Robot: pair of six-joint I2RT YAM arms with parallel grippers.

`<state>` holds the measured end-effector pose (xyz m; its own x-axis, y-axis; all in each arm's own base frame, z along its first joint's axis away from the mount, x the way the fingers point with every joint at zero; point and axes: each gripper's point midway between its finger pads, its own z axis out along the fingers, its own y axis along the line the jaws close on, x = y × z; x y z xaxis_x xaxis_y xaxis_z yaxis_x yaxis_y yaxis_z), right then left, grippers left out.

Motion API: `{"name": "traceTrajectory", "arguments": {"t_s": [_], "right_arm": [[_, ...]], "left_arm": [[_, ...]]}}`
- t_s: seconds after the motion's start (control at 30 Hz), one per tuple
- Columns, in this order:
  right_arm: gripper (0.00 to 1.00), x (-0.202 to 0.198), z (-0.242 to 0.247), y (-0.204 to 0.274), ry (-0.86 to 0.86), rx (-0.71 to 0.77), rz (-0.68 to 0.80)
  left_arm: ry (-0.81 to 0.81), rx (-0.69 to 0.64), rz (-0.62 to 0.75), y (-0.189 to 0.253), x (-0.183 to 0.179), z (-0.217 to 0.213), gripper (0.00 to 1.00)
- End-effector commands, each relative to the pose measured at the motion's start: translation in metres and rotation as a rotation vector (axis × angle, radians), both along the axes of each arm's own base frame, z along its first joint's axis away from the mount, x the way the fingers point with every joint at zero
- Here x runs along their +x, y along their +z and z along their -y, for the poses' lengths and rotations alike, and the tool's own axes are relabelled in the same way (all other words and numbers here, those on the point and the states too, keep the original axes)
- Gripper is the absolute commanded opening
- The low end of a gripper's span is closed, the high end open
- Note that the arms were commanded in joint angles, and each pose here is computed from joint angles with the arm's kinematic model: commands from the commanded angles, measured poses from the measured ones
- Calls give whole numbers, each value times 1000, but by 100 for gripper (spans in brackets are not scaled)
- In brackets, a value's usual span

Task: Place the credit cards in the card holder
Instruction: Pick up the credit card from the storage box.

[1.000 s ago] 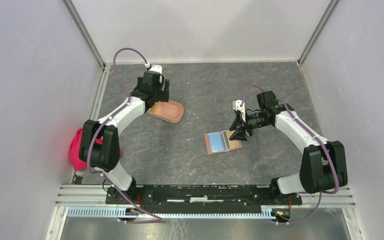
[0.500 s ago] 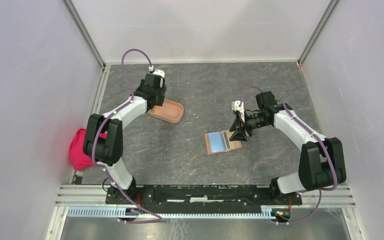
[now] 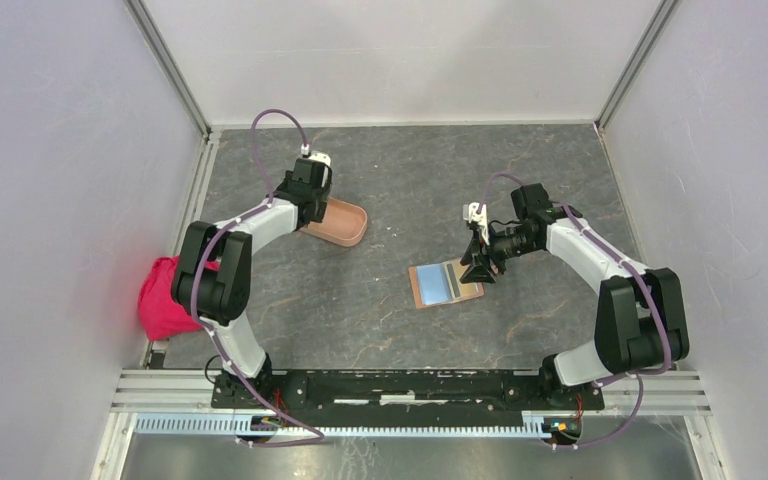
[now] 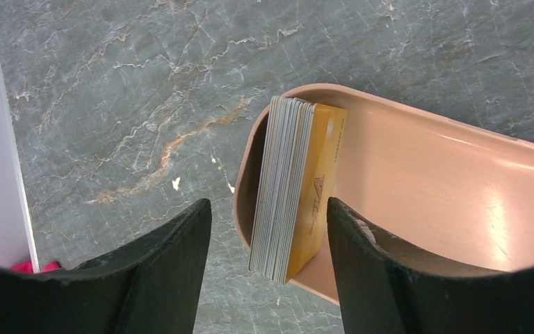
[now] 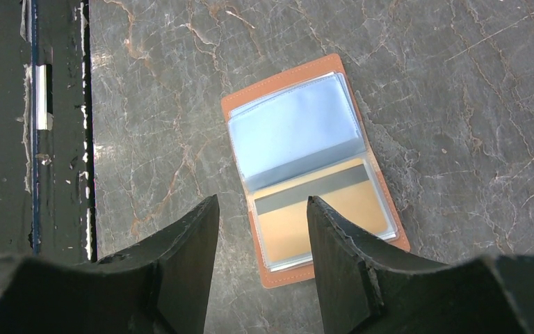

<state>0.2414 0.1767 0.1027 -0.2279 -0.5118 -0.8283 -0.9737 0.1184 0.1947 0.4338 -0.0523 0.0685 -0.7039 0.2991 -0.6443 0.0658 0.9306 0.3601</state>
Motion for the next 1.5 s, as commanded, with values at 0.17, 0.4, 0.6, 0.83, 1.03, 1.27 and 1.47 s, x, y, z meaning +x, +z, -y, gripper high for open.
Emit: {"name": "traceTrajectory", "arguments": {"t_s": [0.17, 0.4, 0.6, 0.83, 1.03, 1.27, 1.47], "right_arm": [[56, 0, 0, -1, 16, 9, -2], [56, 0, 1, -3, 19, 8, -10], [56, 0, 1, -3, 21, 9, -9], [56, -1, 0, -2, 24, 12, -9], [56, -2, 0, -2, 28, 14, -13], [56, -2, 0, -1, 30, 16, -12], [56, -3, 0, -2, 33, 16, -17]], "left_arm": [[17, 42, 84, 13, 16, -9, 63], [11, 38, 75, 9, 17, -7, 60], [16, 38, 84, 13, 17, -7, 56], [19, 21, 112, 27, 17, -7, 55], [18, 11, 124, 33, 16, -5, 54], [18, 3, 136, 39, 15, -4, 51], [14, -4, 141, 41, 15, -2, 49]]}}
